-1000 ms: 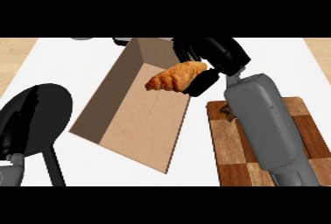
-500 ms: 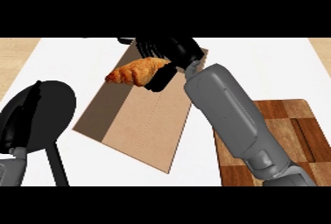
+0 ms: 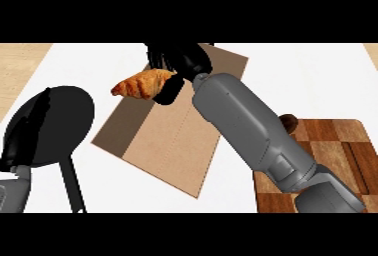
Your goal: Pick the croissant from the cutting board and place it in the cardboard box
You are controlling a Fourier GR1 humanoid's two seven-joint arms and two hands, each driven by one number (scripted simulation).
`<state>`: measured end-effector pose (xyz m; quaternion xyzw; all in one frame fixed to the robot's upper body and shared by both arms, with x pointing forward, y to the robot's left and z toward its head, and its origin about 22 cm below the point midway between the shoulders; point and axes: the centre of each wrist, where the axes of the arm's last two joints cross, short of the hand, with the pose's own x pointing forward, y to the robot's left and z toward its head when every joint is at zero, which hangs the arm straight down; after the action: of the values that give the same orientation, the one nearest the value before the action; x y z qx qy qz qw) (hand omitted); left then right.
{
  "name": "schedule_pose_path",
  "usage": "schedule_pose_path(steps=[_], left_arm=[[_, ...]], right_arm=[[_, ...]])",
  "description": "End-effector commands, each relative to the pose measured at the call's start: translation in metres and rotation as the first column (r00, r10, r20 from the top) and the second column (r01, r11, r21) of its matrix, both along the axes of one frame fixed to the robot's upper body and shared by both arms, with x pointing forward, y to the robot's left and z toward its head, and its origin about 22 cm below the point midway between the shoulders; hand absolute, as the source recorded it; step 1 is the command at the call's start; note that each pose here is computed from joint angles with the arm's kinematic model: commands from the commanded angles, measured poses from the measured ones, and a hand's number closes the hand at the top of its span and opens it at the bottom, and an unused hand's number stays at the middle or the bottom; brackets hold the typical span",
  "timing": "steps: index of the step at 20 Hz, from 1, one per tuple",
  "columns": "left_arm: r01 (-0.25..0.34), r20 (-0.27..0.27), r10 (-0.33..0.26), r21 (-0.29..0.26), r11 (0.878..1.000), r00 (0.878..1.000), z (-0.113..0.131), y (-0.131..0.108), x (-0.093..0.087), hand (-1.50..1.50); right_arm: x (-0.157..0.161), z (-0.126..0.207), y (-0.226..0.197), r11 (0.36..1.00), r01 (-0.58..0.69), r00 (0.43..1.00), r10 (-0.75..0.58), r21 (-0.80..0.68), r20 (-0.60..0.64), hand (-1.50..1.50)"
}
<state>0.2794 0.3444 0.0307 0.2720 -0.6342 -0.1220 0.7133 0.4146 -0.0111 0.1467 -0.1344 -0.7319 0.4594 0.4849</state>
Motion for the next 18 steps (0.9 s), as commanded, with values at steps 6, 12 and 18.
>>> schedule_pose_path(steps=[6, 12, 18], left_arm=[[0.024, 0.007, -0.024, -0.001, 1.000, 1.000, 0.000, -0.013, 0.012, 0.00], [0.025, 0.010, -0.025, -0.008, 1.000, 1.000, 0.007, -0.008, 0.016, 0.00], [0.018, 0.001, -0.018, -0.013, 1.000, 1.000, -0.006, -0.015, 0.008, 0.00]], right_arm=[[0.005, -0.025, -0.004, 0.997, 0.069, 0.984, -0.063, 0.037, -0.165, -1.50], [-0.003, -0.032, -0.001, 0.977, 0.026, 0.997, -0.011, 0.214, -0.072, -1.50], [0.003, -0.035, -0.014, 0.888, 0.101, 0.994, -0.077, 0.448, -0.072, -1.50]])
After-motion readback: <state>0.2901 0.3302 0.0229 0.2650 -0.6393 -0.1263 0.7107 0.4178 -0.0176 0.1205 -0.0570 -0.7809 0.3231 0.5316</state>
